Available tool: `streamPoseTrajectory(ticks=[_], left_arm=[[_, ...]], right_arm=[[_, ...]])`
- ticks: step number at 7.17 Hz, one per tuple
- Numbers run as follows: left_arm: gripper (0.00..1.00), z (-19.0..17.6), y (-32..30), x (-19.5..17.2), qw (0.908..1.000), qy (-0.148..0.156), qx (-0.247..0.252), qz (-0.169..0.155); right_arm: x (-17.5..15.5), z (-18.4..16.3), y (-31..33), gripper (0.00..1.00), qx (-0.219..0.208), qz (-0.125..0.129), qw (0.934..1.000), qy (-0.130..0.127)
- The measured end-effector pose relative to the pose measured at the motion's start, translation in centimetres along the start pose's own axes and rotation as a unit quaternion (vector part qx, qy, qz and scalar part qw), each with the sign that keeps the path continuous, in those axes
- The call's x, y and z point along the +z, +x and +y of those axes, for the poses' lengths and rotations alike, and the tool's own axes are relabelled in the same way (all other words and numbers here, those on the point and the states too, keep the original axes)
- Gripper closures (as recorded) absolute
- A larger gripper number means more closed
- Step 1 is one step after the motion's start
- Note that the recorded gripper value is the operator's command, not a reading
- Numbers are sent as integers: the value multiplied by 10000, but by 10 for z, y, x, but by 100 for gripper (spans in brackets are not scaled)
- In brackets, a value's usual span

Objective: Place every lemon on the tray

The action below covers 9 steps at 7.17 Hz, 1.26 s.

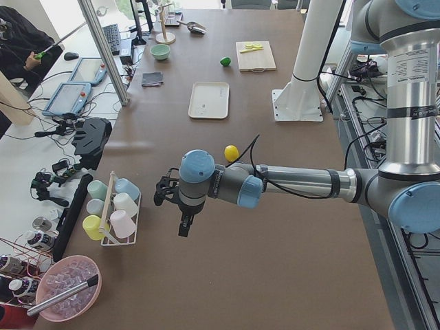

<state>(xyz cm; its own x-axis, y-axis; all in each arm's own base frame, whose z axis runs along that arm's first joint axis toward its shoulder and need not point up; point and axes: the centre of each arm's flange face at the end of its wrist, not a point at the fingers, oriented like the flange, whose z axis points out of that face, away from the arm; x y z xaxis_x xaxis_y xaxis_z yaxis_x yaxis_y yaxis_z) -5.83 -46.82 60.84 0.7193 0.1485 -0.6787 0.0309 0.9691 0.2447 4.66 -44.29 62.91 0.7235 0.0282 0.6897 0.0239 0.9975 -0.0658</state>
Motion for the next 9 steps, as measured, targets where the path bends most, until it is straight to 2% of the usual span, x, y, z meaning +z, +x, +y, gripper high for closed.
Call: streamPoseTrajectory(ticks=[6,8,9], left_arm=[[2,-10,9,-6,9998,129,166,30],[2,-16,22,-15,9989,289,367,73],[2,-21,33,-18,9971,431,582,233]], right_arm=[[-11,-9,-11,0,-100,-18,9999,117],[-17,-15,-17,0,-167,-20,9997,186],[-22,-17,-22,0,-213,-23,9995,236]])
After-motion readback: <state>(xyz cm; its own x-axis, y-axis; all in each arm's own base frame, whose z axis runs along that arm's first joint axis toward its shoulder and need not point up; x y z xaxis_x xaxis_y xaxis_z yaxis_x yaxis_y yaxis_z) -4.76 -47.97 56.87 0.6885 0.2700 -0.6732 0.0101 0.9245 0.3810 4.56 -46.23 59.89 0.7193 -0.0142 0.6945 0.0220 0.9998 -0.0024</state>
